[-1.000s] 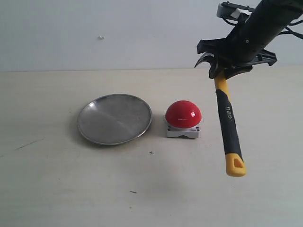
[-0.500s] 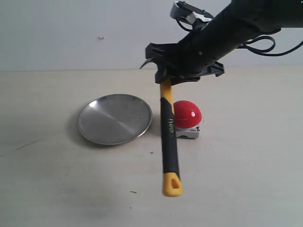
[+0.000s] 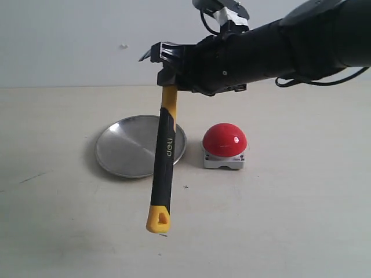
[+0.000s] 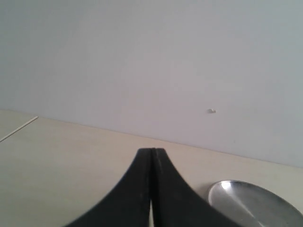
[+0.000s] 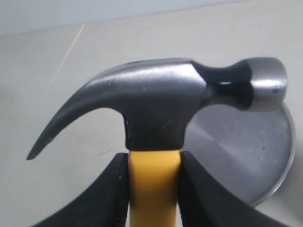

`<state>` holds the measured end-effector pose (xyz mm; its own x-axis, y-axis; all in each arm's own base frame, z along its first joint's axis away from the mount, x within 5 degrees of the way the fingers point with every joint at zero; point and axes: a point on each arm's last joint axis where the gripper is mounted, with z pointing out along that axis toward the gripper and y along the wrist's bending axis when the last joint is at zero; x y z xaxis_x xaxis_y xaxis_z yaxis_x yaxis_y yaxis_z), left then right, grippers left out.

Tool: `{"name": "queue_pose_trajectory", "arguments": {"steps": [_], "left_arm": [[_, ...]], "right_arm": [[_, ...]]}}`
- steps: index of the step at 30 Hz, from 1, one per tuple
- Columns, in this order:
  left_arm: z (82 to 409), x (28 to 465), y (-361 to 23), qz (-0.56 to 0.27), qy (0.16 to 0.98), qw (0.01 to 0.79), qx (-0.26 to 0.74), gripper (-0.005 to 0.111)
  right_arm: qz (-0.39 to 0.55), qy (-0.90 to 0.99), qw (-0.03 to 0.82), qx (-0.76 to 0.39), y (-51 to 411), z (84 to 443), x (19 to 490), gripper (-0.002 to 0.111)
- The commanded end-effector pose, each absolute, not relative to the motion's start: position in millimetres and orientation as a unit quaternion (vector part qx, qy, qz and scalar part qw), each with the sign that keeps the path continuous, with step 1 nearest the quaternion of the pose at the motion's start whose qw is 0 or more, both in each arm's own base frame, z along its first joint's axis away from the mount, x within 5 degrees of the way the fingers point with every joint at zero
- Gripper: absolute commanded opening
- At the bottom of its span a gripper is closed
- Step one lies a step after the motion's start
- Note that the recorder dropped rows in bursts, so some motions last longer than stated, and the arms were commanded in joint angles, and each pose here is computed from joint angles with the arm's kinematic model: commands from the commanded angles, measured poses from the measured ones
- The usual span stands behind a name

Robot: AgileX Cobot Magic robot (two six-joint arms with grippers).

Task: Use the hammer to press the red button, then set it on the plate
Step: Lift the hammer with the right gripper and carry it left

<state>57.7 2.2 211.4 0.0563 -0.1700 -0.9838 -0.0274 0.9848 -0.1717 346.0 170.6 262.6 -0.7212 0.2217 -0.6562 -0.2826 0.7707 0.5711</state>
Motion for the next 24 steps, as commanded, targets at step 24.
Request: {"name": "queue_pose_trajectory", "arguments": {"steps": [24], "left_arm": [[215, 57, 1, -0.182, 0.644, 0.721, -0.18, 0.0]], "right_arm": [[0.274, 0.814, 0.488, -0.157, 159, 281, 323, 0.0]]}}
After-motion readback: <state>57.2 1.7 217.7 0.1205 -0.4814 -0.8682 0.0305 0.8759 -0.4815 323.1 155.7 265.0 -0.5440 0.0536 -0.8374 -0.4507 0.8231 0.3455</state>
